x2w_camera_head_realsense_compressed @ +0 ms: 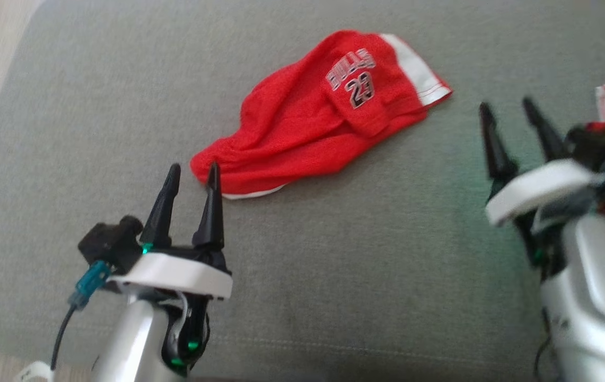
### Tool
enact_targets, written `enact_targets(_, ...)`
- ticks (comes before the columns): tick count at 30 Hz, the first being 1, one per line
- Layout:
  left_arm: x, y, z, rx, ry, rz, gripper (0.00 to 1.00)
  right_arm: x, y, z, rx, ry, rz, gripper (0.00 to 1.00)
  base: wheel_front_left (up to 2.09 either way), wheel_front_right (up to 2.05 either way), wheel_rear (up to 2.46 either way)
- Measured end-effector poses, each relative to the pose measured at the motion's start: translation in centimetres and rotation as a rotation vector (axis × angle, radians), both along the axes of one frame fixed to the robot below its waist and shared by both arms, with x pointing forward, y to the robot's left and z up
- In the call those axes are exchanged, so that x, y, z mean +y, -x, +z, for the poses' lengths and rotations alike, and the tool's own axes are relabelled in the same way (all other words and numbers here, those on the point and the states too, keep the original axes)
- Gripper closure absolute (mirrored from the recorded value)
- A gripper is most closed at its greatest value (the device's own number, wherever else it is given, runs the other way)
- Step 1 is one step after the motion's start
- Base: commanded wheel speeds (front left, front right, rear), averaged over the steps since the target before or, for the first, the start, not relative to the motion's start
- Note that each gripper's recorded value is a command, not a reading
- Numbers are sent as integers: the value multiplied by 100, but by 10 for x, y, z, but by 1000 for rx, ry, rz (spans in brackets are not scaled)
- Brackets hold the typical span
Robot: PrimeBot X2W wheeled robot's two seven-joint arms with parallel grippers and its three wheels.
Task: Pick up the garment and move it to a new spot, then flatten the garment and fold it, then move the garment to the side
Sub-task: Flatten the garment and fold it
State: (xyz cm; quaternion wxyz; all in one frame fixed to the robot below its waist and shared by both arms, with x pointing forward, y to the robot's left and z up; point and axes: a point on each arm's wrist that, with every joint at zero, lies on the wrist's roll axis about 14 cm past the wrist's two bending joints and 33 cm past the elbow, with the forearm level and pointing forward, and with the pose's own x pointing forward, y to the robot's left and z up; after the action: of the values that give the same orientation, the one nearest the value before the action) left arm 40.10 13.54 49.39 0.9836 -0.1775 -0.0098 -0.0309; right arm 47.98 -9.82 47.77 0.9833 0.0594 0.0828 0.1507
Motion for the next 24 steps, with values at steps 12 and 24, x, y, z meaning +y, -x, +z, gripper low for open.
enact_targets(12,24,-13,-22,67,-2,69,0,20,-80,-82,361,3,60,0,0,0,0)
enact_targets(24,38,-10,-29,94,-14,112,0,46,-107,-91,355,61,147,100,0,0,0)
